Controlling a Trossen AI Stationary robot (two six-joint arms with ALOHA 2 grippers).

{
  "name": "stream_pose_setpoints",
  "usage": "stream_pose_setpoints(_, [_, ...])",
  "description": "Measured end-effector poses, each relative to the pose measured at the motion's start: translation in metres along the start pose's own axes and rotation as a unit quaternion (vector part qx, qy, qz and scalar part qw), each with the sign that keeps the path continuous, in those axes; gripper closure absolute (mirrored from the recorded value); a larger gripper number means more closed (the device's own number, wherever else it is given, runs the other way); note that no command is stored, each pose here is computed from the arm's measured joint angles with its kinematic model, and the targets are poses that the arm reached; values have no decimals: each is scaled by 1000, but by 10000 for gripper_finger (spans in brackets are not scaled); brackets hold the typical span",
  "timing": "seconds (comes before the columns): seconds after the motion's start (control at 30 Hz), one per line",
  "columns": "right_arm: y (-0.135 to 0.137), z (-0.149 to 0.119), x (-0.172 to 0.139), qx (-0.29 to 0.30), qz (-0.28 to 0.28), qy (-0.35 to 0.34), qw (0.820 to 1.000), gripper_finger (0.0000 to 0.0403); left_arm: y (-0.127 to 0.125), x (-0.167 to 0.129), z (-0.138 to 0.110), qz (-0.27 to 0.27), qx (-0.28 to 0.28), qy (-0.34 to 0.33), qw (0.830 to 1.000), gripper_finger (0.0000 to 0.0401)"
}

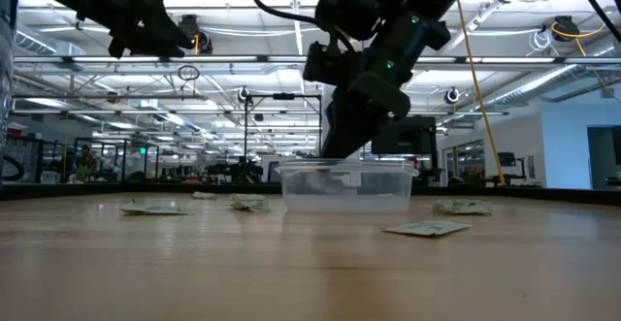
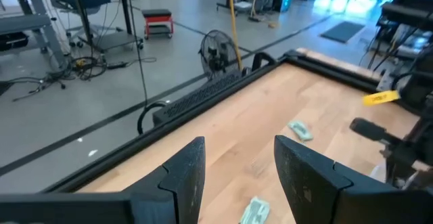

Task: Pick and place Stevia / Truvia into bins
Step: Put the stevia packet into the transparent container

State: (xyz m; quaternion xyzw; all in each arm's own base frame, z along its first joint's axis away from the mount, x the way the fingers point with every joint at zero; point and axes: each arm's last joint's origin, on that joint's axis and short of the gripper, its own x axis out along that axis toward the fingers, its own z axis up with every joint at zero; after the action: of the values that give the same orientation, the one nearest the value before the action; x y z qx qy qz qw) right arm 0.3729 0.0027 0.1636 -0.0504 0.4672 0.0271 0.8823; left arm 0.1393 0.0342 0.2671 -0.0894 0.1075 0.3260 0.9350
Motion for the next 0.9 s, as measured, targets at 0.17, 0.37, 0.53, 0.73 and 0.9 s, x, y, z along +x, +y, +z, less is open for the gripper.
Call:
stream_pose_setpoints(0.17, [-4, 1, -3, -2, -4, -2, 1000, 312, 1, 0, -4, 4, 8, 20, 1000, 219])
stream_pose_setpoints(0.37, [-7, 10, -27, -34, -47, -32, 998, 284, 2, 9, -26, 31, 5, 85, 996, 219])
stream_pose_setpoints(0.53, [-17, 20, -63, -39, -146, -65, 986, 283, 3, 40, -57, 50, -29, 140, 988, 220])
stream_pose_setpoints(0.73, [-27, 26, -106, -27, -206, -109, 972, 285, 20, 77, -78, 114, -59, 201, 971, 220])
stream_pose_setpoints(0.9, [-33, 27, -132, -13, -226, -140, 964, 285, 38, 102, -99, 129, -79, 265, 952, 220])
